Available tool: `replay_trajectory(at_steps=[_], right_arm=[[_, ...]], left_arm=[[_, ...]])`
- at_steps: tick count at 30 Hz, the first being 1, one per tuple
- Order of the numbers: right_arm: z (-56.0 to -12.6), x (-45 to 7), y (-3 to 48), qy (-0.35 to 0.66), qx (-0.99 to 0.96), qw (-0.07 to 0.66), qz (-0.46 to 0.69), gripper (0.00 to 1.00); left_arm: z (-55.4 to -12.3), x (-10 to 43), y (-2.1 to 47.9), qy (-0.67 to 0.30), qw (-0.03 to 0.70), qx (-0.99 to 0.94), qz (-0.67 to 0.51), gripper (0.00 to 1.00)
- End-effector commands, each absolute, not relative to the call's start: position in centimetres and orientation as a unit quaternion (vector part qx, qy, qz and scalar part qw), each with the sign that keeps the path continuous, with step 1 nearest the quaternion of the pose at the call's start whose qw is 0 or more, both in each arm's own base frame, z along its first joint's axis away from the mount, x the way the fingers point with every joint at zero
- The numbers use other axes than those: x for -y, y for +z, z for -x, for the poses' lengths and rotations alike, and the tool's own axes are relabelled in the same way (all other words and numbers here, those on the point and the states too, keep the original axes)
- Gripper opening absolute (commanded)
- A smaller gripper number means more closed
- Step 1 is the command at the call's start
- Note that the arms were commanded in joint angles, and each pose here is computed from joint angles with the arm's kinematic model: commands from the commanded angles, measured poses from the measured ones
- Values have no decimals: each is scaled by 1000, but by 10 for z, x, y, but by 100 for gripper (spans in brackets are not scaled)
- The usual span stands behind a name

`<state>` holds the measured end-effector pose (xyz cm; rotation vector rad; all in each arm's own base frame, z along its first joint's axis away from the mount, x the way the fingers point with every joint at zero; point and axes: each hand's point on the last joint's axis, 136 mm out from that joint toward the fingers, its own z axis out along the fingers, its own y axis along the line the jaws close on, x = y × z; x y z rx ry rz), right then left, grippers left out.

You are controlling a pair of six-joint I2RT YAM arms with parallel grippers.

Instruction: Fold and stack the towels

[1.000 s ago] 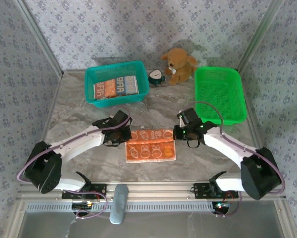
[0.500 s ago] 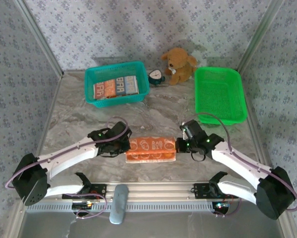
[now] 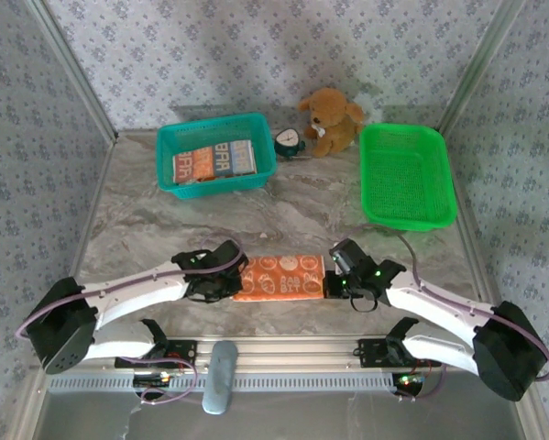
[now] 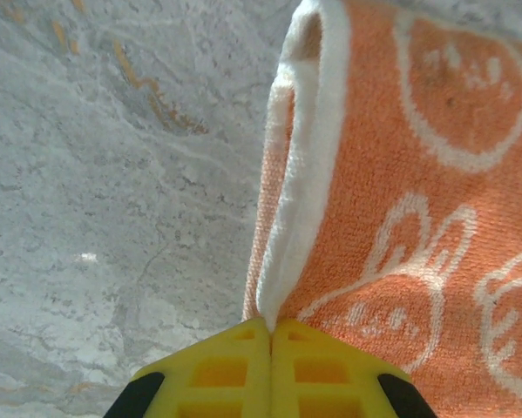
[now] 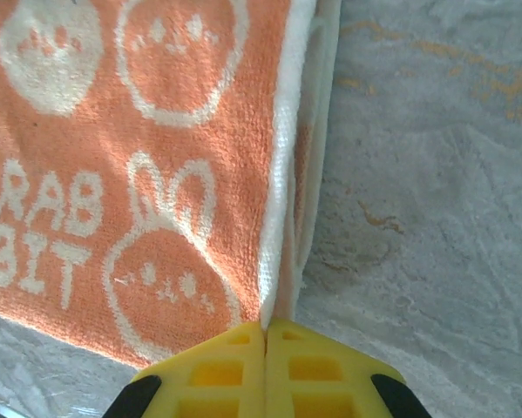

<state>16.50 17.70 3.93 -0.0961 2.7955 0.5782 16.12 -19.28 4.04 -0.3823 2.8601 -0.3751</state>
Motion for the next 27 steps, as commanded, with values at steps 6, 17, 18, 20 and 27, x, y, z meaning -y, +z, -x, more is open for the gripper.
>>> replay_trajectory(at_steps=[6, 17, 18, 20, 27], right_arm=[[-166, -170, 25, 165, -977, 135, 29, 17], [-193, -186, 68, 177, -965, 189, 50, 27], [-195, -190, 70, 179, -964, 191, 54, 28], [-200, -195, 73, 179, -962, 195, 61, 28], [-210, -217, 63, 197, -960, 188, 71, 27]], left_arm=[[-164, 193, 30, -102, 114, -980, 130, 28], [-198, 207, 62, -123, 167, -971, 116, 51], [-200, 208, 62, -124, 169, -971, 117, 51], [-203, 209, 59, -123, 172, -970, 120, 51], [-201, 210, 39, -119, 166, -969, 138, 53]])
